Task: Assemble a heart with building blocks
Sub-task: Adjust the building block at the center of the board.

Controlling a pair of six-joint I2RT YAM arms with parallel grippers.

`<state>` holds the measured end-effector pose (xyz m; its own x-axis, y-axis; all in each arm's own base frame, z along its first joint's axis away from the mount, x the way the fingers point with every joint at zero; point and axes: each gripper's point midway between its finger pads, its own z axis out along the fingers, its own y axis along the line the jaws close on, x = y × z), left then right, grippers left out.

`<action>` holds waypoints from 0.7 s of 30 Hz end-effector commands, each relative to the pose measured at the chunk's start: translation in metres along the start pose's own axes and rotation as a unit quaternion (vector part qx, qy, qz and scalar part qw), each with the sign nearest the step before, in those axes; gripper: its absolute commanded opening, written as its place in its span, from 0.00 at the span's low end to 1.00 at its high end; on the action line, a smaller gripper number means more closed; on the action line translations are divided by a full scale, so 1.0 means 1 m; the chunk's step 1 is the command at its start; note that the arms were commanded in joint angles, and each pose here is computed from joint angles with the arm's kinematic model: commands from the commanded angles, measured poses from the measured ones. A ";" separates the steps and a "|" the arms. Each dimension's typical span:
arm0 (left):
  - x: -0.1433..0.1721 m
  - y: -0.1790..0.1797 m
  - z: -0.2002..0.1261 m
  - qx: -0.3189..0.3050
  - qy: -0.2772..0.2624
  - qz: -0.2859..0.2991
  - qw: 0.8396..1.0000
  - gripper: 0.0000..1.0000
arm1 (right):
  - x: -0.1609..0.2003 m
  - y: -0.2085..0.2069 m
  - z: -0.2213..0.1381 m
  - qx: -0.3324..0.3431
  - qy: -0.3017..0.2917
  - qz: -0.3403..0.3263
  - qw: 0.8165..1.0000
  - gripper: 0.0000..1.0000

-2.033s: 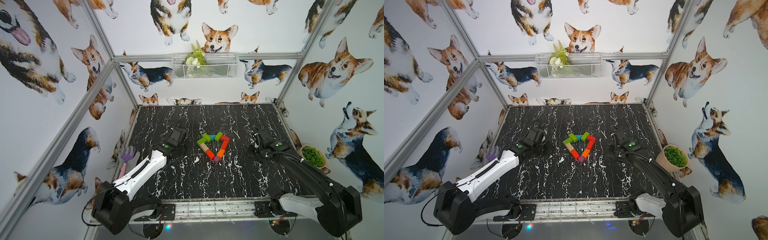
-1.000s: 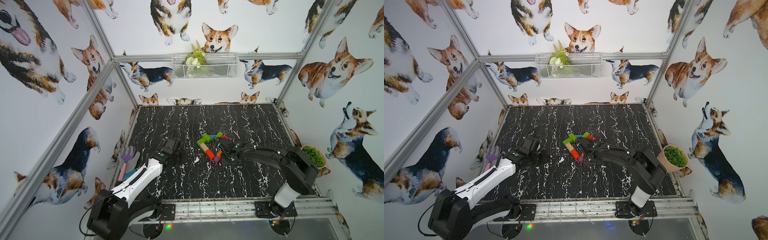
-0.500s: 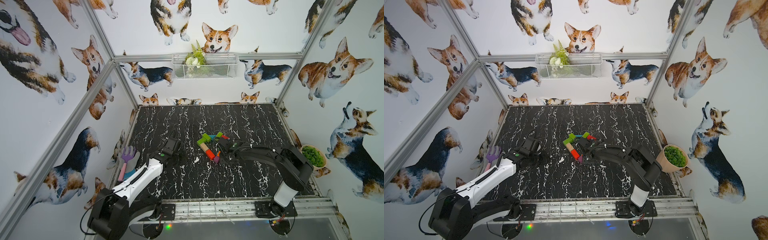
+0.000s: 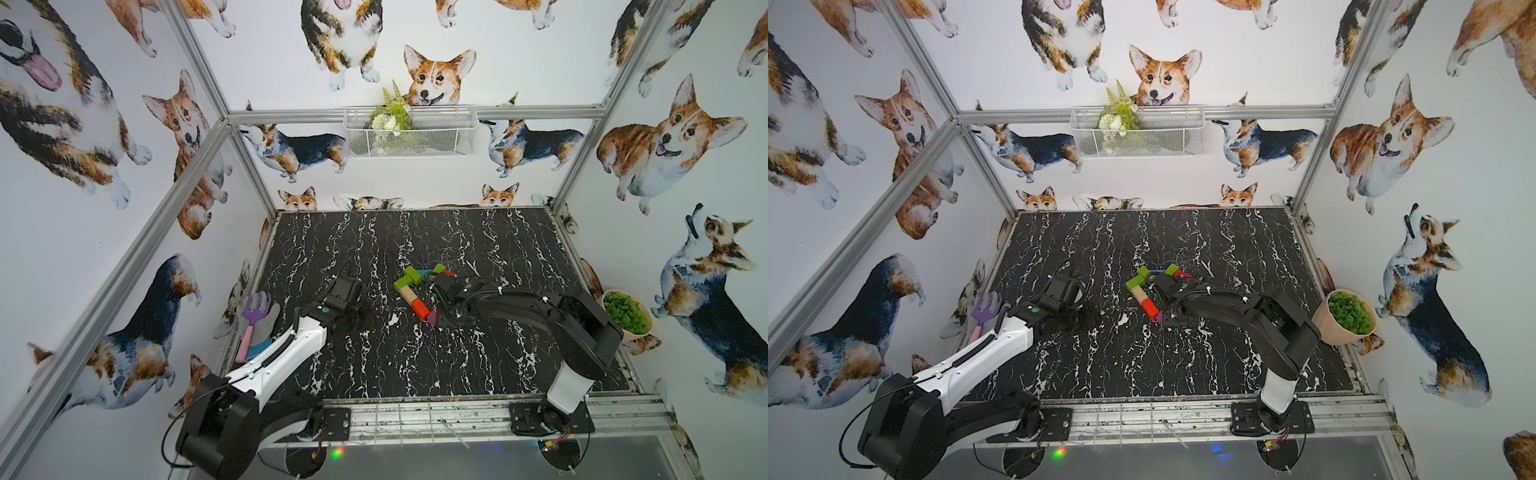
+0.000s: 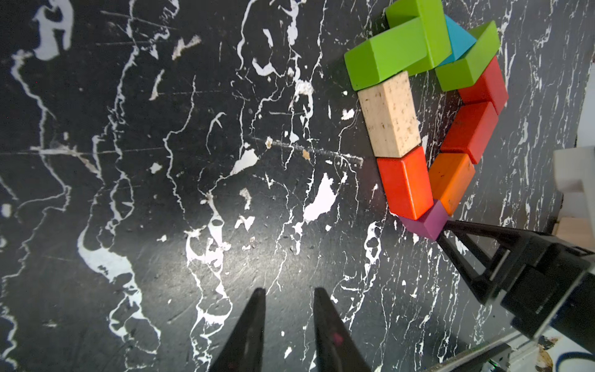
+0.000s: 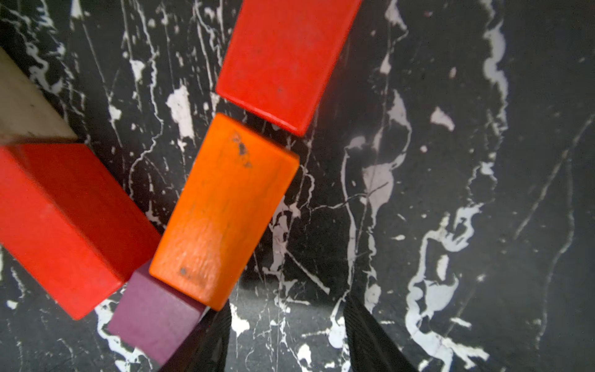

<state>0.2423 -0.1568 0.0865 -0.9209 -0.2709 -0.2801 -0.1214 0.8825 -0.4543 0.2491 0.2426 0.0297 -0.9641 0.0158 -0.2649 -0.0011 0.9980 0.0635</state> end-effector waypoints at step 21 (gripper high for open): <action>-0.096 -0.052 -0.112 -0.026 -0.174 0.096 0.980 0.47 | -0.063 -0.132 -0.231 -0.004 -0.321 0.051 0.946 0.67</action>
<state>0.2948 -0.1556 0.2194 -0.7845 -0.2466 -0.5690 0.0268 0.9032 -0.4284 0.2523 0.1187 0.2511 -0.6460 0.2007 -0.7365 0.0629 0.9755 0.2106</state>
